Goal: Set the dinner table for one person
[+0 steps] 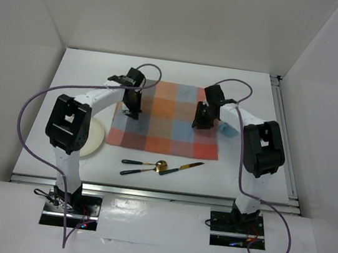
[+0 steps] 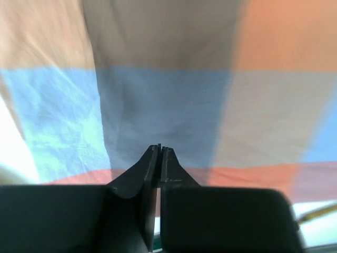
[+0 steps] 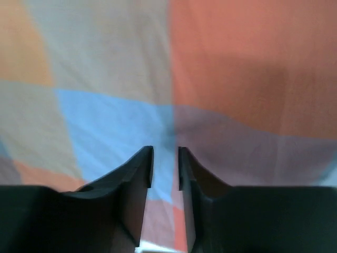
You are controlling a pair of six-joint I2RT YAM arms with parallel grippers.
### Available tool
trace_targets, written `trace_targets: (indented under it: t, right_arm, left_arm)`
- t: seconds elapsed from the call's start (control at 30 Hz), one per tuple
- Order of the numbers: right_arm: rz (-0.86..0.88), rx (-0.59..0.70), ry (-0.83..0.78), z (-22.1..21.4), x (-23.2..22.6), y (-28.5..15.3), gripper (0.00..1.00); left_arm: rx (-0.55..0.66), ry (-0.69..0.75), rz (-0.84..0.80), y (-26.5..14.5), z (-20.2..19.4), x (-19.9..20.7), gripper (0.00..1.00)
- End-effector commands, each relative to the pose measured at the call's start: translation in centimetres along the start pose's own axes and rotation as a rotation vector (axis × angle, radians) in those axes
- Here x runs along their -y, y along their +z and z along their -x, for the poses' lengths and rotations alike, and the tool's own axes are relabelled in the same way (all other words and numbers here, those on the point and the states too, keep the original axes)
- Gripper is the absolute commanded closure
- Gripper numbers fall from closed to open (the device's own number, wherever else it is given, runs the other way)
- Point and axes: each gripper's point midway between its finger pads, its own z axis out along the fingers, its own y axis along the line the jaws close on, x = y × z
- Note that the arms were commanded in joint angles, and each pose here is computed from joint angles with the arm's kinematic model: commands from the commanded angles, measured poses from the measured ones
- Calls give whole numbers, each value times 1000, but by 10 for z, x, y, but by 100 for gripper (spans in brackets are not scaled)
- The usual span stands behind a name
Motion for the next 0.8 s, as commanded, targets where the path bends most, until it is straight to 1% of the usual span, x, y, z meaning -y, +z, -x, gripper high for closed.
trace_targets:
  t: [0.0,0.03,0.07,0.1,0.13,0.17,0.2,0.23,0.27,0.33,0.37,0.43,0.47,0.6,0.63,0.77]
  right_arm:
    - [99,216,-56,65,-46,-79,60]
    - [93,255,-57,75,-48,-92,55]
    - [108,329,-61,93,-57,-116,47]
    - [83,346,-50,97,-51,-127,42]
    - [35,382,-19,105,-40,-137,36]
    - [-1,403,13,112,-23,-146,31]
    - [-26,424,53,113,-10,-164,27]
    - [-51,442,94,115,4,-173,23]
    - [-90,453,161,117,34,-178,19]
    - [-138,480,240,113,66,-196,18]
    - [-188,464,298,104,97,-196,16]
    - [-189,434,356,93,115,-196,16]
    - [-211,413,397,84,134,-192,16]
    - [-192,343,459,61,154,-176,16]
    - [-173,349,455,63,152,-173,16]
    - [-167,308,469,56,157,-157,16]
  left_arm:
    - [191,1,-83,-71,50,22,84]
    - [215,4,-112,-83,56,28,75]
    - [263,6,-144,-106,64,34,71]
    - [287,9,-170,-119,68,38,69]
    - [316,10,-183,-131,72,40,62]
    - [349,20,-196,-145,77,42,57]
    - [390,22,-214,-164,78,43,53]
    - [414,29,-212,-173,79,41,50]
    - [434,30,-221,-182,80,42,42]
    - [480,40,-238,-203,80,42,42]
    - [482,40,-239,-205,77,40,41]
    - [490,45,-261,-211,75,43,41]
    - [492,45,-261,-212,72,42,41]
    - [475,57,-298,-210,69,48,41]
    - [472,59,-306,-211,68,49,41]
    - [481,69,-308,-214,70,50,41]
